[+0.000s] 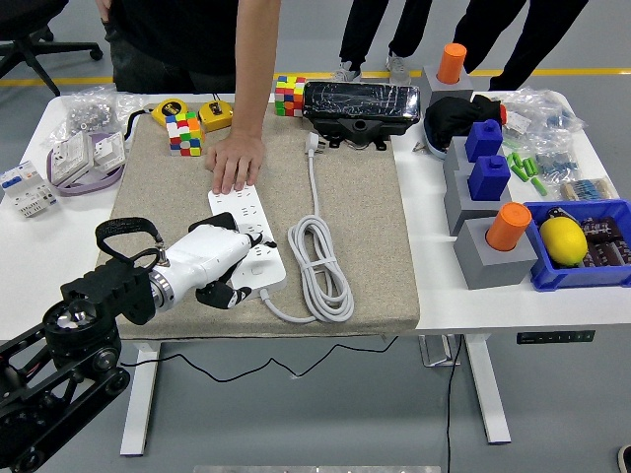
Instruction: Pick up the plug,place it near the board,insert it into the board,press the button
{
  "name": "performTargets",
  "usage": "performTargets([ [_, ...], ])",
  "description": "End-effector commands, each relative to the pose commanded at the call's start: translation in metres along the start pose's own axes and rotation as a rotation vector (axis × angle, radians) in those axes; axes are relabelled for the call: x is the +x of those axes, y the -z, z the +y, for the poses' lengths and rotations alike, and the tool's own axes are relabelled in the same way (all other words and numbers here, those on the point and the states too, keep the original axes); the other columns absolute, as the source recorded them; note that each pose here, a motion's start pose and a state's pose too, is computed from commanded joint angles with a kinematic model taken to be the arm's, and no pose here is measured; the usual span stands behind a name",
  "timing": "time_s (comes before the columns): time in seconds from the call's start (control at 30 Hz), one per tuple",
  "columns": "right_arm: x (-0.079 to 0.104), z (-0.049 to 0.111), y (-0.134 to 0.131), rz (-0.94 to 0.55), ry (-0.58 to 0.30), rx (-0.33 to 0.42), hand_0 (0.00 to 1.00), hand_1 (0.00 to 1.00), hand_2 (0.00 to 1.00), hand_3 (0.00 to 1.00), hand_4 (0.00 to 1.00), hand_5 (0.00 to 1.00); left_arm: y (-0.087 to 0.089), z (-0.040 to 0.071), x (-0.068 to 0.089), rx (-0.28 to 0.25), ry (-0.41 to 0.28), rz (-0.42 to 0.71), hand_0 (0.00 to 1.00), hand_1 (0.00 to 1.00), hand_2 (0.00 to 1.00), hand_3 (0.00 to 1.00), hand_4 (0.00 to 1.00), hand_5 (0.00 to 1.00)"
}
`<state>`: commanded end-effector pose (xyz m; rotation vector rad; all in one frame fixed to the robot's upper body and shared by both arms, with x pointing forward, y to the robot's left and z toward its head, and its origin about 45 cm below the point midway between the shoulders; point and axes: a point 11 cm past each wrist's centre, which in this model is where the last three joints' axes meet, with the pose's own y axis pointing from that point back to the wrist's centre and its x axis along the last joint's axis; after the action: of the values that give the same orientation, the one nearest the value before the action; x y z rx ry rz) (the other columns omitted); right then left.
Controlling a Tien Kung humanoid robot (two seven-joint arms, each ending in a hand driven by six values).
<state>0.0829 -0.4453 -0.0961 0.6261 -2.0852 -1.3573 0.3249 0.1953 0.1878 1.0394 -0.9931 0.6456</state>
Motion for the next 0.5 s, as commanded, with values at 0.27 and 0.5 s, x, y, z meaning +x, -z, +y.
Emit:
performTargets([
  [0.27,-0.001,0.0,0.001,-0.002,0.004,0.002,0.79,0.693,0.713,0.762,0.998,0.998,0.012,-0.005,-0.011,0.031,0.031,-0.004,0.189,0.002,0.1,0.844,0.317,0.002],
  [0.5,-0.002,0.0,0.002,-0.005,0.005,0.003,0.79,0.693,0.713,0.762,0.998,0.998,0.013,-0.006,-0.014,0.034,0.043,-0.005,0.192,0.002,0.1,0.838,0.303,0.002],
])
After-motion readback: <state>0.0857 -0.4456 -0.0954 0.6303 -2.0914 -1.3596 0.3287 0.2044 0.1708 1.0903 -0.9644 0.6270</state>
